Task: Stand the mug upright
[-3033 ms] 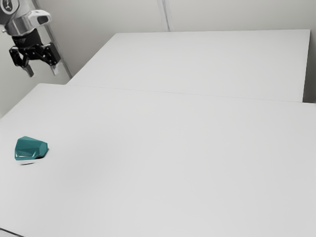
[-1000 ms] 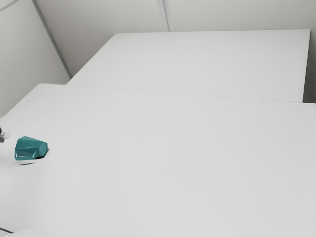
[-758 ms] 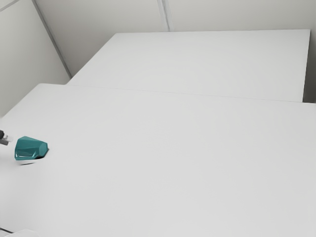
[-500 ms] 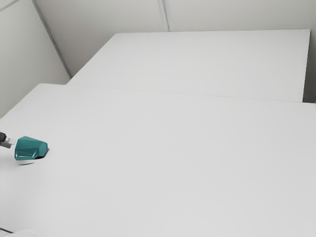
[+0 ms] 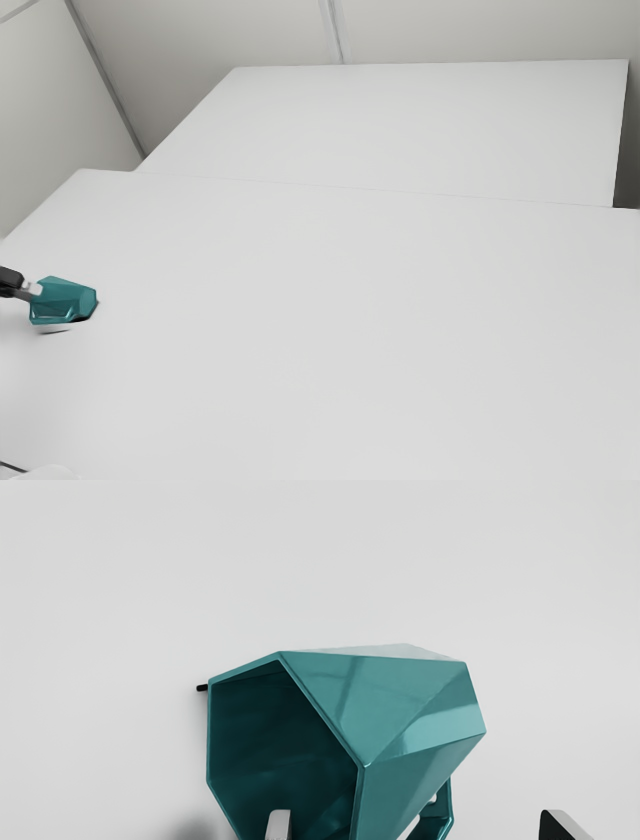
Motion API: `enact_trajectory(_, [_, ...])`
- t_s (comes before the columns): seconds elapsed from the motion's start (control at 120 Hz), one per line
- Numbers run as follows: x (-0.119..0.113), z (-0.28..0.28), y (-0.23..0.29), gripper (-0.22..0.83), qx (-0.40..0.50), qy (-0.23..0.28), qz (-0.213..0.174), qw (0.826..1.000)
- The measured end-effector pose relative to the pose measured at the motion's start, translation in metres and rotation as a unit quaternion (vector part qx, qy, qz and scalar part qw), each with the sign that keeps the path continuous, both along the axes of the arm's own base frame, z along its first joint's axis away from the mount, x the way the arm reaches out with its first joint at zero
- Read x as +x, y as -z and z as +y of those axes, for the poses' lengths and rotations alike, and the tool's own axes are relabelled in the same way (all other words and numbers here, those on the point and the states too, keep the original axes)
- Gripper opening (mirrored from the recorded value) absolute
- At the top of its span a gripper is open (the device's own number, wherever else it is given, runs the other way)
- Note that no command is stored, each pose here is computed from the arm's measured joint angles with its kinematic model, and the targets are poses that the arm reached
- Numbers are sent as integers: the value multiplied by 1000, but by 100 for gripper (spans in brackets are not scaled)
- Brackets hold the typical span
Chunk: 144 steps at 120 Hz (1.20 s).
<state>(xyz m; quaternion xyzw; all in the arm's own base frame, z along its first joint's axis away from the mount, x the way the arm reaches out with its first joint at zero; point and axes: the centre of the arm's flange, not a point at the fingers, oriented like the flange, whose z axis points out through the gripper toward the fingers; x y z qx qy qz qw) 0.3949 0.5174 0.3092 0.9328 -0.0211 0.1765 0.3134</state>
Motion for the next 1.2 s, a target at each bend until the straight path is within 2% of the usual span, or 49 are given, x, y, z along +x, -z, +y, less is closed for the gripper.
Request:
enact_trajectory(0.45, [10,-8,6,42,-6,11,-1,1000])
enact_trajectory(0.783, [11,-9,5,18,-6,12,-2,1000])
enact_trajectory(1.2, [19,-27,-6,-5,-7,25,-8,1000])
